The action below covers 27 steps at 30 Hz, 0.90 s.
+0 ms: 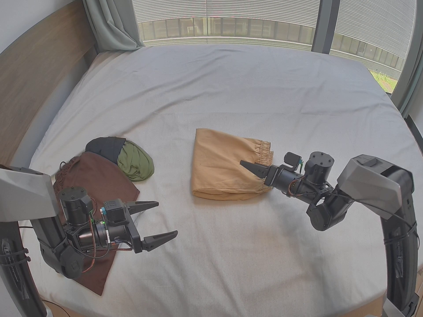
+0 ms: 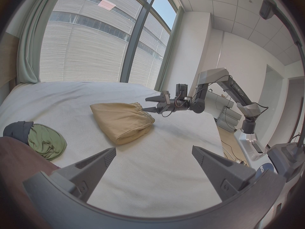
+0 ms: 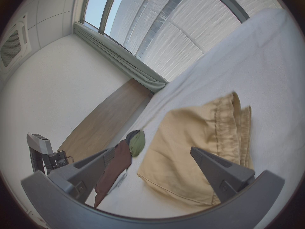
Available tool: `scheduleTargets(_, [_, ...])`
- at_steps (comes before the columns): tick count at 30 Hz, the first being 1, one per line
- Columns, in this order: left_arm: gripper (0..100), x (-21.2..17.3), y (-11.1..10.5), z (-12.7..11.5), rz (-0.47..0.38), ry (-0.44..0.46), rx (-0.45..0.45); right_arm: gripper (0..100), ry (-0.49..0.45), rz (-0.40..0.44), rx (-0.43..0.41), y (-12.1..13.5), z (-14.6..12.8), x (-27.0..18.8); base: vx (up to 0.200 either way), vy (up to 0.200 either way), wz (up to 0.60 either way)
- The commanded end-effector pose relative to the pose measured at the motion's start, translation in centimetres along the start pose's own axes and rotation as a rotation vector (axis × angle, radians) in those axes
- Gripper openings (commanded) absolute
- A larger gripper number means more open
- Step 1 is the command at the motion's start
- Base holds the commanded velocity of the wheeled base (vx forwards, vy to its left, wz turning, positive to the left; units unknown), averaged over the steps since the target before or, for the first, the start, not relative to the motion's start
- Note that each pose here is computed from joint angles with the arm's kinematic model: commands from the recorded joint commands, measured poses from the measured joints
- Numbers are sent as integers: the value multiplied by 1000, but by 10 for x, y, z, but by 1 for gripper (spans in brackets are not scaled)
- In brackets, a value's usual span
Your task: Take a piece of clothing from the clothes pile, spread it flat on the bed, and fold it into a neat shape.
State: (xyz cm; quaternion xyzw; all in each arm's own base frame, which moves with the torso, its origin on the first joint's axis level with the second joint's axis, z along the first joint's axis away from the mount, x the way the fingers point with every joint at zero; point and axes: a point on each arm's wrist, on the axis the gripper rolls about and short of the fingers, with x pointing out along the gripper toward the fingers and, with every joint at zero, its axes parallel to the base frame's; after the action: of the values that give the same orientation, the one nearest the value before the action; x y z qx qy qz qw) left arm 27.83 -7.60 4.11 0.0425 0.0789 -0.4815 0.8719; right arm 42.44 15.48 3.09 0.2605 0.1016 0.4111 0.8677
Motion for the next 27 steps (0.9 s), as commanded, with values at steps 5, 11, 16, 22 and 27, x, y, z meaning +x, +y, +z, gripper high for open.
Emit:
scheduleTargets(5, [100,-4,-14,15,-25,-26,28,100,-76,23,-163,67,58,-50,0,0,0])
scheduleTargets(11, [100,-8,-36,26,-76,-36,39,100,-71,-12,-245,88,62,-84,0,0,0])
scheduleTargets(16, [100,-22,-75,48,-164,-83,86,100,-49,-98,-359,123,51,-144,0,0,0])
scheduleTargets(22, [100,-40,-96,66,-196,-144,125,100,-42,-171,-462,143,32,-186,0,0,0])
scheduleTargets(27, [100,-63,-108,78,-160,-195,139,100,-151,-152,-515,177,45,-223,0,0,0])
